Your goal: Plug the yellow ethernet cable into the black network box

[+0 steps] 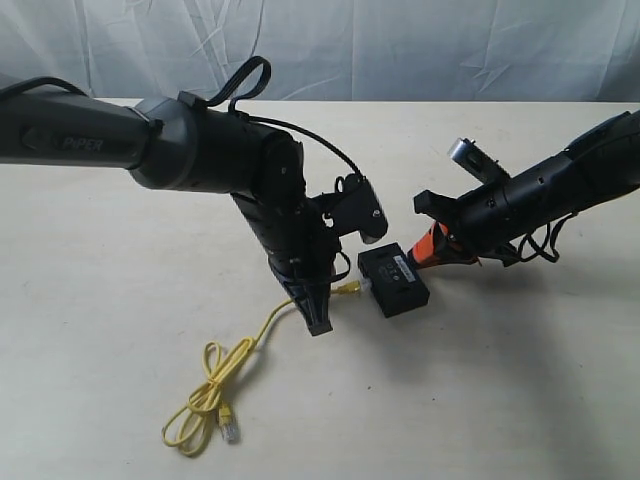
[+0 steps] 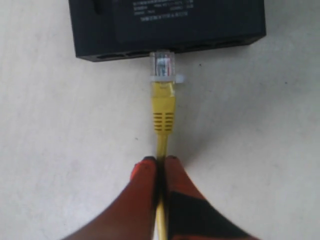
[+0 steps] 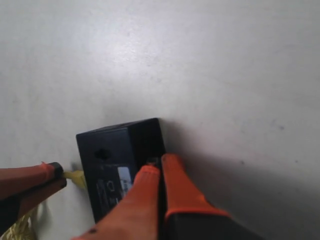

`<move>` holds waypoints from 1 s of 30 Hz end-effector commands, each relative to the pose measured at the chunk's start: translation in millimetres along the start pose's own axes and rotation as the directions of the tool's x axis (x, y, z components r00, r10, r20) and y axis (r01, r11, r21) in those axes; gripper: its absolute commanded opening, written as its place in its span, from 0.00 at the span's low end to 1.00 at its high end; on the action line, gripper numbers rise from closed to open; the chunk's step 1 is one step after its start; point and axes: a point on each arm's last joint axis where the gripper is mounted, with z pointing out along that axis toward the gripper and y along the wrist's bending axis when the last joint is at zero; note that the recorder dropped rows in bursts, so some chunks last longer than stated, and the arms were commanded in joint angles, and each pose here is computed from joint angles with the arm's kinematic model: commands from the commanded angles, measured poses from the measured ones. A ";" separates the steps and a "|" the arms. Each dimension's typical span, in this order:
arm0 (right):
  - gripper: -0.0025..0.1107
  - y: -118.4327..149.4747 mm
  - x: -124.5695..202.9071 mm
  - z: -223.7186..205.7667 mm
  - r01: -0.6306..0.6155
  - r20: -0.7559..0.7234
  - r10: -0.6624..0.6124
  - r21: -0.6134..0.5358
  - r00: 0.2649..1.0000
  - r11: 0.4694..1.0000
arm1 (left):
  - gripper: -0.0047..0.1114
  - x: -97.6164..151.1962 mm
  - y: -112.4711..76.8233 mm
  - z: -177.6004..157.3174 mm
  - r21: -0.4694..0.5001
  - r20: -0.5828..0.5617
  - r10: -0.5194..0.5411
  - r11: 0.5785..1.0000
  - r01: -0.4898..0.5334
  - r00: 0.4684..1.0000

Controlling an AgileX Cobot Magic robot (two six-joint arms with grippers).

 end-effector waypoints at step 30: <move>0.01 10.5 2.1 8.7 0.021 -0.018 -0.021 -0.007 1.000 1.000 | 0.04 -5.2 0.1 -2.5 -0.036 0.023 -0.023 0.999 0.024 0.999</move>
